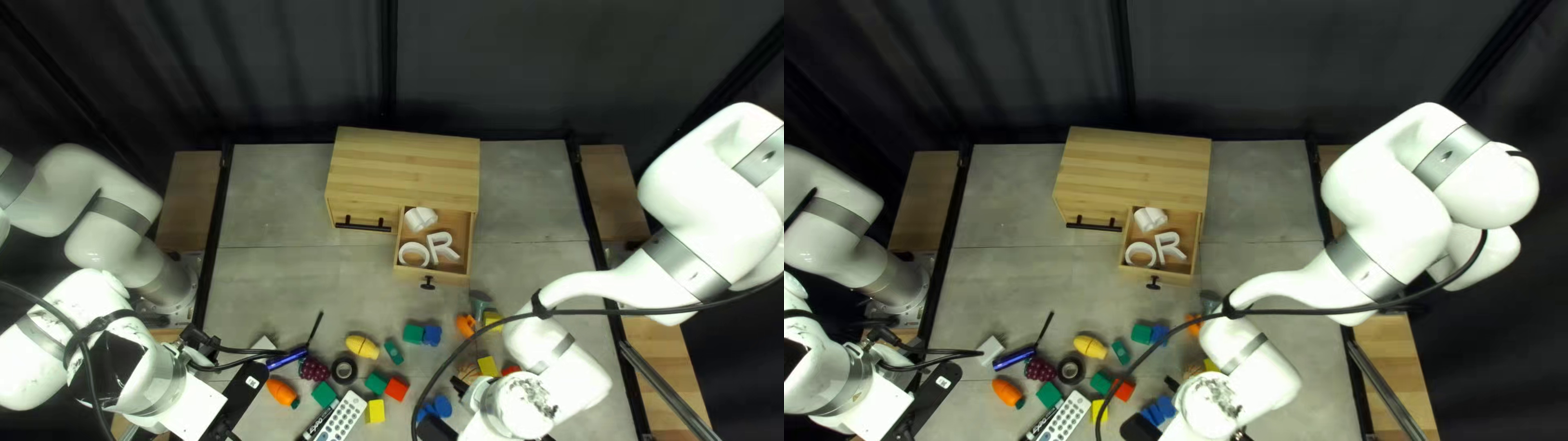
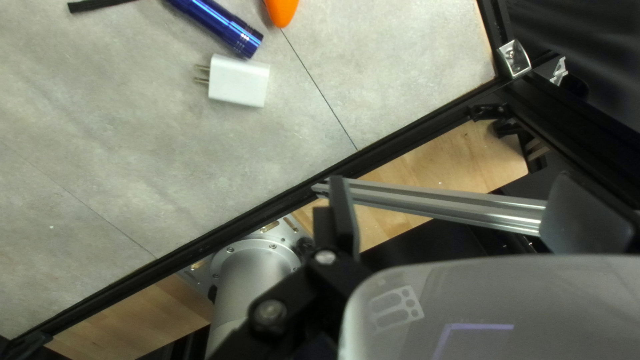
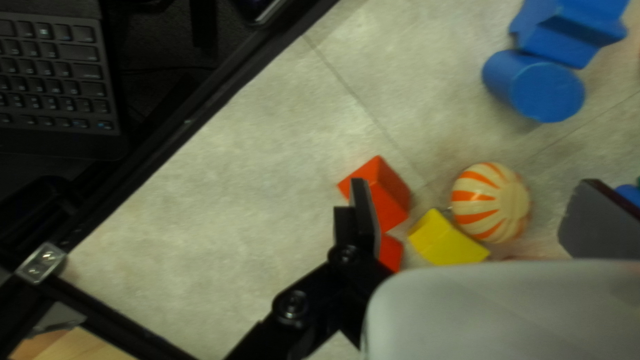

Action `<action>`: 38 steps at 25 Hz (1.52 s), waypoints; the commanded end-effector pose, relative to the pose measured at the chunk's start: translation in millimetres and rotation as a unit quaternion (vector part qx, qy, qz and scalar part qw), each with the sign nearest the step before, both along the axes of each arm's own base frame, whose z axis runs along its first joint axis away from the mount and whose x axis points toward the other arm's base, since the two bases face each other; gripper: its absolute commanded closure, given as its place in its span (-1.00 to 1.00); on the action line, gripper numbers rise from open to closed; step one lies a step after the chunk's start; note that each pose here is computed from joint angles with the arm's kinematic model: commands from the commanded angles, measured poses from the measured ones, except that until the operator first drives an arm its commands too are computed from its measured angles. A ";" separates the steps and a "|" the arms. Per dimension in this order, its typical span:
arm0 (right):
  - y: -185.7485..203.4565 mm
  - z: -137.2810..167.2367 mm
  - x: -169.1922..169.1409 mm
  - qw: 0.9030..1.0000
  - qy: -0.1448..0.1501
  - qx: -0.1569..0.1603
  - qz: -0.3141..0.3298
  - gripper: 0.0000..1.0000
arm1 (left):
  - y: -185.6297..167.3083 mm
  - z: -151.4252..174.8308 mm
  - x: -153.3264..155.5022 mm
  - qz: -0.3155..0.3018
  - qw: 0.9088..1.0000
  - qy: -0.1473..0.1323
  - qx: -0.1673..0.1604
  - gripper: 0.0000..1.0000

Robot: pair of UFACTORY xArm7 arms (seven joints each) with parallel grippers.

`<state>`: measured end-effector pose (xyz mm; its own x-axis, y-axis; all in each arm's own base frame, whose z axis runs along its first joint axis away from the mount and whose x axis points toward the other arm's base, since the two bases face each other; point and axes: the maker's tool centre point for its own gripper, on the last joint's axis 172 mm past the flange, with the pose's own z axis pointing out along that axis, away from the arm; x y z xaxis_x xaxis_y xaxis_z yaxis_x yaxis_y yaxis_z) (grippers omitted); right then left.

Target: Open drawers and place objects into drawer and close

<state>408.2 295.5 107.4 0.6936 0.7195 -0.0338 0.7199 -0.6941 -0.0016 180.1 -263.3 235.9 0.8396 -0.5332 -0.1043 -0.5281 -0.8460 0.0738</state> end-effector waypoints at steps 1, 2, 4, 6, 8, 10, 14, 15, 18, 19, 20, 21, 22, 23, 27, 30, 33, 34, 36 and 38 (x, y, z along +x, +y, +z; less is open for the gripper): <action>-9.0 1.6 -3.6 0.999 -0.011 -0.011 -0.041 -1.00 | 0.0 0.0 0.0 0.000 1.000 0.000 0.000 -1.00; -9.6 1.8 -5.6 0.999 -0.011 -0.012 -0.045 -1.00 | 0.0 0.0 0.0 0.000 1.000 0.000 0.000 -1.00; -9.2 1.6 -13.2 0.998 -0.005 -0.013 -0.054 -1.00 | 0.0 0.0 0.0 0.000 1.000 0.000 0.000 -1.00; -8.1 -0.1 -22.0 0.998 0.006 -0.013 -0.062 -1.00 | 0.0 0.0 0.0 0.000 1.000 0.000 0.000 -1.00; -7.7 -3.5 -27.5 0.997 0.011 -0.014 -0.073 -1.00 | 0.0 0.0 0.0 0.000 1.000 0.000 0.000 -1.00; -10.0 -8.4 -27.6 0.996 0.016 -0.017 -0.091 -1.00 | 0.0 0.0 0.0 0.000 1.000 0.000 0.000 -1.00; -21.8 -15.3 -18.6 0.989 0.016 -0.031 -0.145 -1.00 | 0.0 0.0 0.0 0.000 1.000 0.000 0.000 -1.00; -24.0 -16.2 -12.5 0.987 0.013 -0.037 -0.157 -1.00 | 0.0 0.0 0.0 0.000 1.000 0.000 0.000 -1.00; -29.7 -17.3 0.2 0.982 0.004 -0.049 -0.182 -1.00 | 0.0 0.0 0.0 0.000 1.000 0.000 0.000 -1.00; -31.6 -17.2 1.7 0.981 0.001 -0.050 -0.188 -1.00 | 0.0 0.0 0.0 0.000 1.000 0.000 0.000 -1.00; -35.9 -16.6 1.3 0.978 -0.008 -0.053 -0.202 -1.00 | 0.0 0.0 0.0 0.000 1.000 0.000 0.000 -1.00; -38.9 -16.1 -1.0 0.976 -0.012 -0.055 -0.212 -1.00 | 0.0 0.0 0.0 0.000 1.000 0.000 0.000 -1.00; -40.6 -15.3 -3.5 0.974 -0.014 -0.056 -0.217 -1.00 | 0.0 0.0 0.0 0.000 1.000 0.000 0.000 -1.00; -43.6 -13.2 -10.5 0.972 -0.016 -0.056 -0.227 -1.00 | 0.0 0.0 0.0 0.000 1.000 0.000 0.000 -1.00; -46.0 -5.9 -42.6 0.965 0.002 -0.056 -0.255 -1.00 | 0.0 0.0 0.0 0.000 1.000 0.000 0.000 -1.00; -31.1 -3.5 -63.4 0.964 0.023 -0.051 -0.260 -1.00 | 0.0 0.0 0.0 0.000 1.000 0.000 0.000 -1.00; -4.4 -6.9 -80.6 0.969 0.042 -0.044 -0.239 -1.00 | 0.0 0.0 0.0 0.000 1.000 0.000 0.000 -1.00; 1.5 -8.7 -84.3 0.971 0.046 -0.043 -0.231 -1.00 | 0.0 0.0 0.0 0.000 1.000 0.000 0.000 -1.00; 16.2 -14.1 -98.3 0.976 0.055 -0.039 -0.209 -1.00 | 0.0 0.0 0.0 0.000 1.000 0.000 0.000 -1.00; 25.9 -17.5 -120.5 0.979 0.060 -0.033 -0.194 -1.00 | 0.0 0.0 0.0 0.000 1.000 0.000 0.000 -1.00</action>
<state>311.3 308.1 94.3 0.9194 0.3573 -0.1645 0.3631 -0.9317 0.0059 180.1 -263.3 235.9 0.8396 -0.5332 -0.1043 -0.5281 -0.8460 0.0738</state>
